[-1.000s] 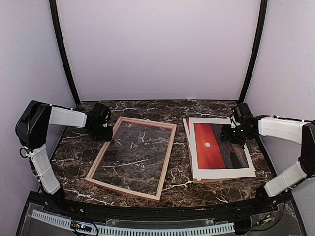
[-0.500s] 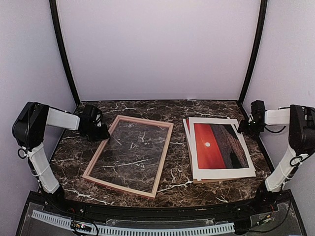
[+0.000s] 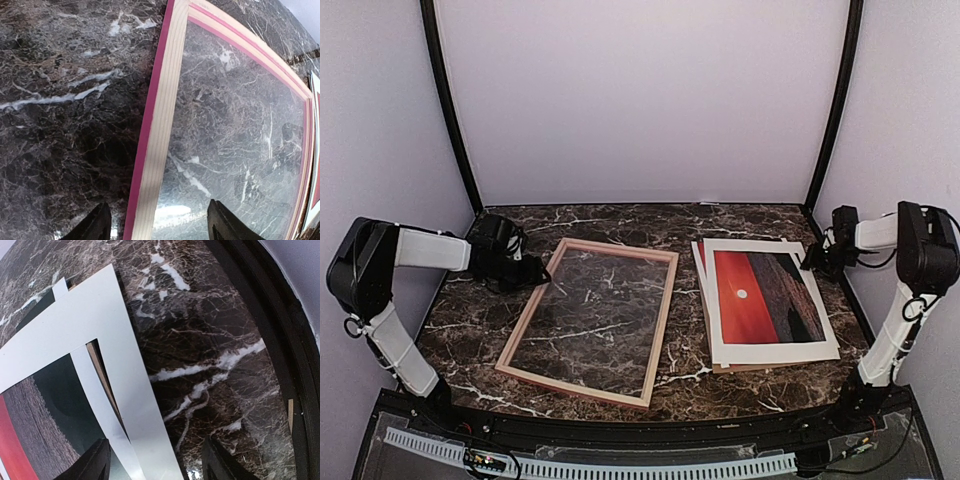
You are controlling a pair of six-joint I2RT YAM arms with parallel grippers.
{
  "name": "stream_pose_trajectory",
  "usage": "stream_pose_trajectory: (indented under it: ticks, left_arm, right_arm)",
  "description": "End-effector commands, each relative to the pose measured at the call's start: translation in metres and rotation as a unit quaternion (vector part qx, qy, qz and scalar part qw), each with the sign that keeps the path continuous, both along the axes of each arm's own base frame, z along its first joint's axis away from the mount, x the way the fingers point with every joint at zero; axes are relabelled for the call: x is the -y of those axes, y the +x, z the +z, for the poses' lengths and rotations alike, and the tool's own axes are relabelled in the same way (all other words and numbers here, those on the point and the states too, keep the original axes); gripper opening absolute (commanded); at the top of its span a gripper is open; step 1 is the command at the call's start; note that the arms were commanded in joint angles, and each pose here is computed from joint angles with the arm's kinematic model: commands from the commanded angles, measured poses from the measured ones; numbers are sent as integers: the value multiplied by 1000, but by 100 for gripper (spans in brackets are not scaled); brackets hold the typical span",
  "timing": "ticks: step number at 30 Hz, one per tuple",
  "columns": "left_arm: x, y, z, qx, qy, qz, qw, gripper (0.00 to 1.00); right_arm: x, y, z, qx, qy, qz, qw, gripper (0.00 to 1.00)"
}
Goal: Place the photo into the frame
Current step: Move the frame body to the center of the board, then pick up the mat board from the photo.
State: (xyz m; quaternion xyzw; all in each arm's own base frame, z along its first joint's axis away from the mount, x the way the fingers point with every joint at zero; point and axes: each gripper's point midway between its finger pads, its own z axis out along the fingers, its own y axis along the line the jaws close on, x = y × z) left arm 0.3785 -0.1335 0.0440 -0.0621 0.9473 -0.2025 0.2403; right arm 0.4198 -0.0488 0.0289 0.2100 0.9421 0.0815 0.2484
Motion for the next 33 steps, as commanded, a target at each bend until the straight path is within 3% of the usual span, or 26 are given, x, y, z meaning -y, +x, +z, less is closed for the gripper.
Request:
stream_pose_trajectory:
  ticks: [1, 12, 24, 30, 33]
  left_arm:
    - [-1, 6, 37, 39, 17, -9, 999, 70]
    - [28, 15, 59, 64, 49, -51, 995, 73]
    - [105, 1, 63, 77, 45, -137, 987, 73]
    - [161, -10, 73, 95, 9, -196, 976, 74]
    - [203, -22, 78, 98, -21, -237, 966, 74]
  right_arm:
    - [-8, -2, -9, -8, 23, 25, 999, 59]
    - [-20, -22, -3, -5, 42, 43, 998, 32]
    - [-33, -26, 17, 31, 65, 64, 995, 6]
    - [-38, -32, 26, 43, 75, 66, 994, 3]
    - [-33, -40, 26, 38, 62, 50, 996, 11]
